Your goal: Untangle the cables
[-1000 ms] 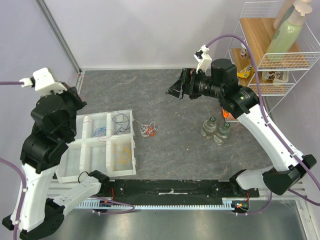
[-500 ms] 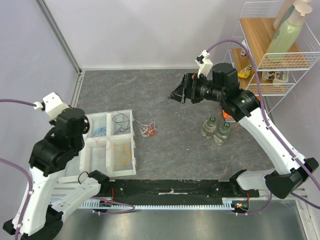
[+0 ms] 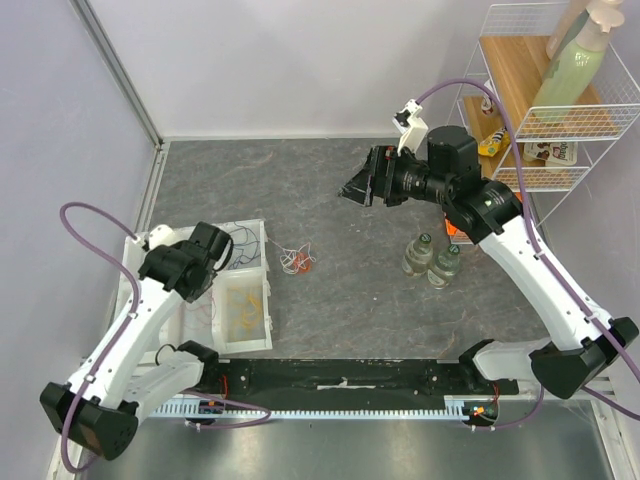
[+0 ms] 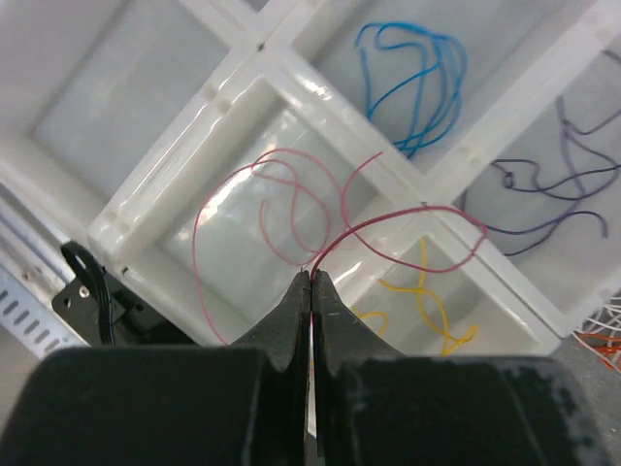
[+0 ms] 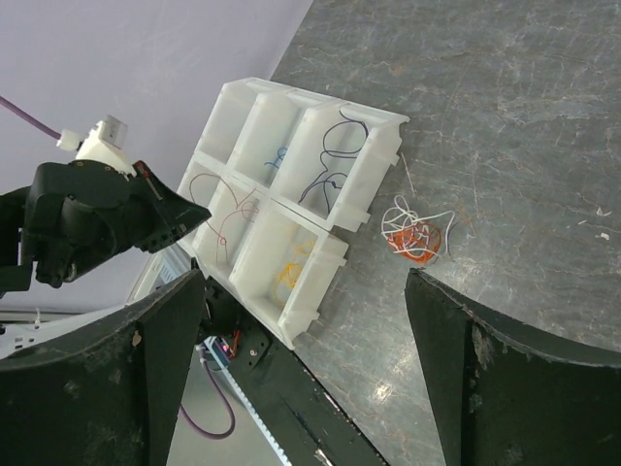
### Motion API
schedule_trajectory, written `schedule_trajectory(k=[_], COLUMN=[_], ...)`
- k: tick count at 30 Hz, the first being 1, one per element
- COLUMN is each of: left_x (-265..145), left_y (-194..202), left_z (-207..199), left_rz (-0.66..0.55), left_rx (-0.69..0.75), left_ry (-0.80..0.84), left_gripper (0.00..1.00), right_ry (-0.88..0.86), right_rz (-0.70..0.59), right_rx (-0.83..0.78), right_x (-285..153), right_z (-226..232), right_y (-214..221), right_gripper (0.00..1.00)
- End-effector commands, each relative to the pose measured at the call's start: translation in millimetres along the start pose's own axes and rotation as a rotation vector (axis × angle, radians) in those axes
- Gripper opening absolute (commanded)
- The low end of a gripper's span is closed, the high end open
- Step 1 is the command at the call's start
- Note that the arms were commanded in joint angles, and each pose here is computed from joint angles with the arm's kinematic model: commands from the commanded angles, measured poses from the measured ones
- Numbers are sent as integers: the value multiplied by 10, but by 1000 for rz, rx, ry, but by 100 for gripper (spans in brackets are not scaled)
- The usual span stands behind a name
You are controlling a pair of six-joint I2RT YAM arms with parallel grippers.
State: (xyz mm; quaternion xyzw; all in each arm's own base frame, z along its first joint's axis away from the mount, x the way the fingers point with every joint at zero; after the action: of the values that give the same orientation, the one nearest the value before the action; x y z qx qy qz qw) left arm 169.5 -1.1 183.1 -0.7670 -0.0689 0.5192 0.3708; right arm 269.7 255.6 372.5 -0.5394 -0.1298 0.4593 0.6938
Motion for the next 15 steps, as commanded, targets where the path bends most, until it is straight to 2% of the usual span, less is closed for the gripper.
schedule_trajectory(k=[1, 5, 15], left_x=[100, 260, 340], left_y=[186, 280, 164], left_z=[225, 354, 554], left_rz=[122, 177, 105], left_rx=[-136, -209, -314], left_ry=[-63, -132, -231], left_gripper=[2, 2, 4], right_ry=[-2, 3, 11], right_rz=[-33, -27, 6], right_rx=[-17, -10, 2], right_x=[-148, -165, -156], right_z=[47, 39, 9], right_y=[-40, 3, 97], right_gripper=[92, 92, 91])
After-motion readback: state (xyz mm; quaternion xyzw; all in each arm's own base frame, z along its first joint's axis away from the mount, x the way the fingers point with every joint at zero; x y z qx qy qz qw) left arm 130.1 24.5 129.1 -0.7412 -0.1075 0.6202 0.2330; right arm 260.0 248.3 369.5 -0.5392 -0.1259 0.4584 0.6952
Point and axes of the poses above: each gripper's point midway between its finger pads, its own x axis out along the fingers, its own z axis along the line the jaws close on, y = z × x, the point moved 2 cm from there along -x, back along the fingers, and after that the axes turned 15 degrees about -x, right-handed, at the moved point
